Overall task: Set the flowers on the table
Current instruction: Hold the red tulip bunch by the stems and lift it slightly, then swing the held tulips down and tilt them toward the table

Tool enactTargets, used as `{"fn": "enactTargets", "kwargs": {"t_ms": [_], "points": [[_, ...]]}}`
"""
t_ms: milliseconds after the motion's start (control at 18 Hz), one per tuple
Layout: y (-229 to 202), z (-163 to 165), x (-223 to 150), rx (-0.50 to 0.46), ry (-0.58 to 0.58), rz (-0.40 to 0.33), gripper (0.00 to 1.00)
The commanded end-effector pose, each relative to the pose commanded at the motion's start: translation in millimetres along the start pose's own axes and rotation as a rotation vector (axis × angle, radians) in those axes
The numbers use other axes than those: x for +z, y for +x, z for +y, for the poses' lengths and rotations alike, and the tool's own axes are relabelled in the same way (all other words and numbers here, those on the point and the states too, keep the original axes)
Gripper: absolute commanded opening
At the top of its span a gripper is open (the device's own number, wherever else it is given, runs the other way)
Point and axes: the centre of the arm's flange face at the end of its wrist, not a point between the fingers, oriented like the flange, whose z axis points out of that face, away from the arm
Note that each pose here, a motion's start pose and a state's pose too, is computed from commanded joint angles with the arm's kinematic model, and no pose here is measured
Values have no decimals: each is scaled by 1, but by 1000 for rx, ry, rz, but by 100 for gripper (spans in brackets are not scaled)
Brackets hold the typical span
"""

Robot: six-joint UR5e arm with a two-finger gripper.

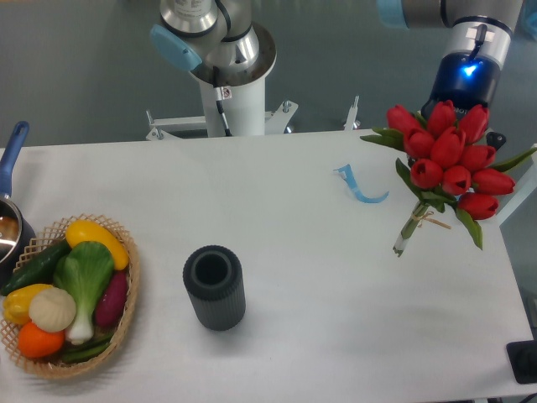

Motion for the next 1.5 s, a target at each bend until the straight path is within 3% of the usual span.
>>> {"fn": "enactTargets", "kwargs": {"t_ms": [444,722,1000,1500], "points": [[-3,-2,-4,26,-138,-66,31],[11,-7,3,51,-302,-110,31],[33,-9,36,118,-578,-143,31],[83,41,148,354,-1106,-56,31]]}}
